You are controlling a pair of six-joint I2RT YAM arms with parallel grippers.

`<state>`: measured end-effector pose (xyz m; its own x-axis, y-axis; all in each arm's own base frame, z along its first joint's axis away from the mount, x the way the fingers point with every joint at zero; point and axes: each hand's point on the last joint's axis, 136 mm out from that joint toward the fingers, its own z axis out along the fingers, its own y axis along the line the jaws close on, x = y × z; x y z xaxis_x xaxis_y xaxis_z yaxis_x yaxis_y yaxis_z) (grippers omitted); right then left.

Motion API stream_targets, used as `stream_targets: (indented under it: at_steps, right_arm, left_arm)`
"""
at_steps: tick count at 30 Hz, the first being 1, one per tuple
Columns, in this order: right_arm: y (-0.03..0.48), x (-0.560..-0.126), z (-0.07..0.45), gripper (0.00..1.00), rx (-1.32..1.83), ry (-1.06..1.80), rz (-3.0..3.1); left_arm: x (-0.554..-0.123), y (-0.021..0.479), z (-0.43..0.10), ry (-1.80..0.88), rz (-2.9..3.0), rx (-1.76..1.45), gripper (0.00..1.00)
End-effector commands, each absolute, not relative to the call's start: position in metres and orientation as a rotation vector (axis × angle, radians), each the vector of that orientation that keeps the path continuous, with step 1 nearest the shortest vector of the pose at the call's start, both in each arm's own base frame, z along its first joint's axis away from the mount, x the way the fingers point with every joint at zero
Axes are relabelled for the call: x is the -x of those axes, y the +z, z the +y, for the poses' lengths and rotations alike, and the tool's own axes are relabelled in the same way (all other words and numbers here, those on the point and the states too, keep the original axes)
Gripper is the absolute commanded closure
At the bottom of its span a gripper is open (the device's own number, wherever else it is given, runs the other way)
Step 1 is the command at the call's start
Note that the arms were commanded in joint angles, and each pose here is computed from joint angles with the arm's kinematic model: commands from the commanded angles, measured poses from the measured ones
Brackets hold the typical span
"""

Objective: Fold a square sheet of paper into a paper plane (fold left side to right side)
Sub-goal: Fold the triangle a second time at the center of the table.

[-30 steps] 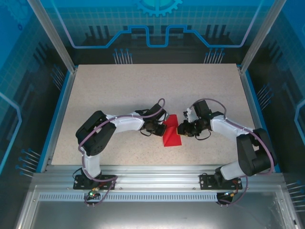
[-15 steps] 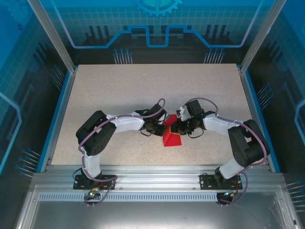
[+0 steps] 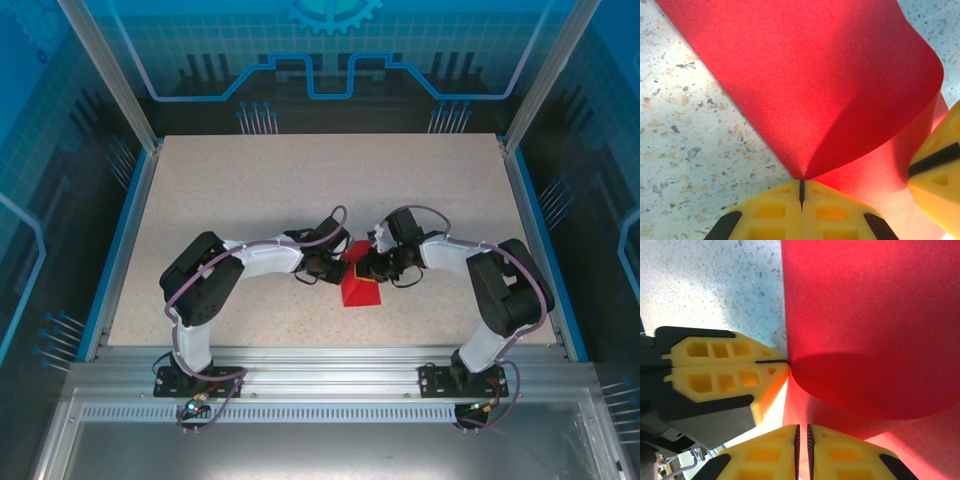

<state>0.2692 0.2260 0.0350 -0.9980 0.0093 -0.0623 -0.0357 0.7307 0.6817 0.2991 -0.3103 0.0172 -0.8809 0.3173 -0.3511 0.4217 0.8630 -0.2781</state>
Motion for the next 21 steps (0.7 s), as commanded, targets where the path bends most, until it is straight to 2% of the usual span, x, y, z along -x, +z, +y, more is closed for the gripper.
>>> stream_targets:
  at_steps: [1, 21]
  right_arm:
    - [0.034, -0.27, 0.231, 0.86, 0.057, 1.112, 2.878]
    - [0.023, -0.266, 0.224, 0.86, 0.056, 1.041, 2.931]
  left_arm:
    - [-0.308, 0.015, -0.308, -0.468, 2.749, -0.538, 1.0]
    - [-0.311, 0.016, -0.312, -0.479, 2.748, -0.539, 1.0]
